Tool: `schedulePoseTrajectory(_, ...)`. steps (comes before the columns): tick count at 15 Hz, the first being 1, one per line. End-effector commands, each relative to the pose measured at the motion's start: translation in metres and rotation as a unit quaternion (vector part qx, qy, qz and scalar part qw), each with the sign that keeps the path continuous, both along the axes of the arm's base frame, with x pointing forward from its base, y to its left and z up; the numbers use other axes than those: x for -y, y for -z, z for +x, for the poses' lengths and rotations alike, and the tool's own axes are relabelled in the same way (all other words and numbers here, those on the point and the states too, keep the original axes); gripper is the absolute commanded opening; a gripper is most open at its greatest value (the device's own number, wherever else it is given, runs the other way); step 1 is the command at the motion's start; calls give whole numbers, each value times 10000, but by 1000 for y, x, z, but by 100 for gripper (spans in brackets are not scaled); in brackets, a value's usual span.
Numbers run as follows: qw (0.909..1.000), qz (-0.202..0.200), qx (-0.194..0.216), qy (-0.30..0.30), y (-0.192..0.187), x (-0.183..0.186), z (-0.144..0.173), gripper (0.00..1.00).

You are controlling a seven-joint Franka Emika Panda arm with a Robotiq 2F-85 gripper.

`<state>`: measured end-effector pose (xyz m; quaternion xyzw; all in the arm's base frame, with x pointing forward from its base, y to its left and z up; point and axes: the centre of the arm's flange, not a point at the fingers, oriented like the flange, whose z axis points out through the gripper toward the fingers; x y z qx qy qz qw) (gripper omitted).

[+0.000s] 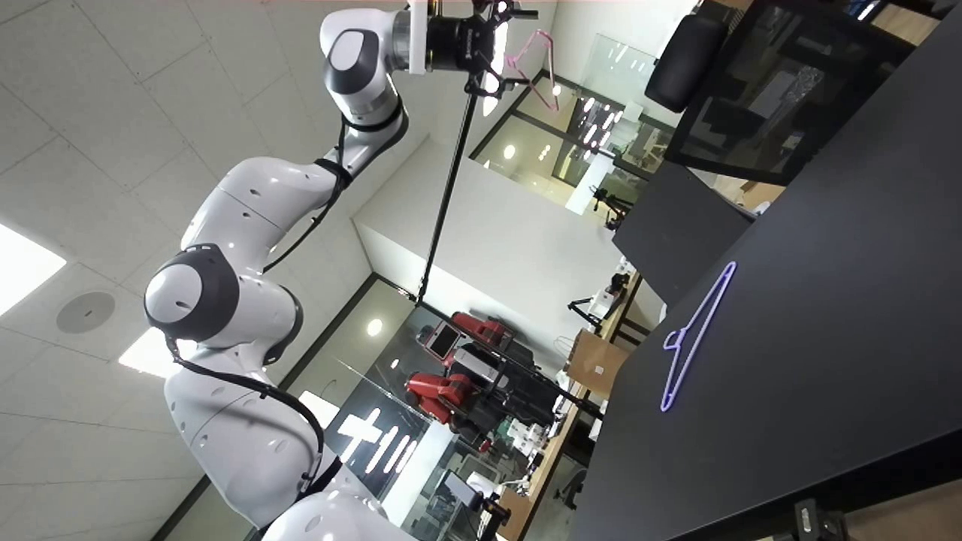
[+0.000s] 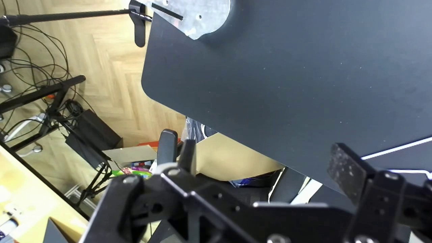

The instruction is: Unhang the pink coat hanger and put it on the table

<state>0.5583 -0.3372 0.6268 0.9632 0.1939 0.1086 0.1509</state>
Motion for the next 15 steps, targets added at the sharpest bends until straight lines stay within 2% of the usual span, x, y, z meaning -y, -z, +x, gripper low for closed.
schedulePoseTrajectory(1,10000,0,4,1,0,0,0,100)
schedulePoseTrajectory(5,10000,1,10,3,-1,0,0,100)
schedulePoseTrajectory(9,9960,27,860,-228,-17,-1,32,100)
schedulePoseTrajectory(12,9841,633,1629,-313,-33,-8,62,100)
schedulePoseTrajectory(14,9720,1009,2107,-253,-48,-7,78,100)
schedulePoseTrajectory(15,9651,1070,2380,-219,-54,-8,85,100)
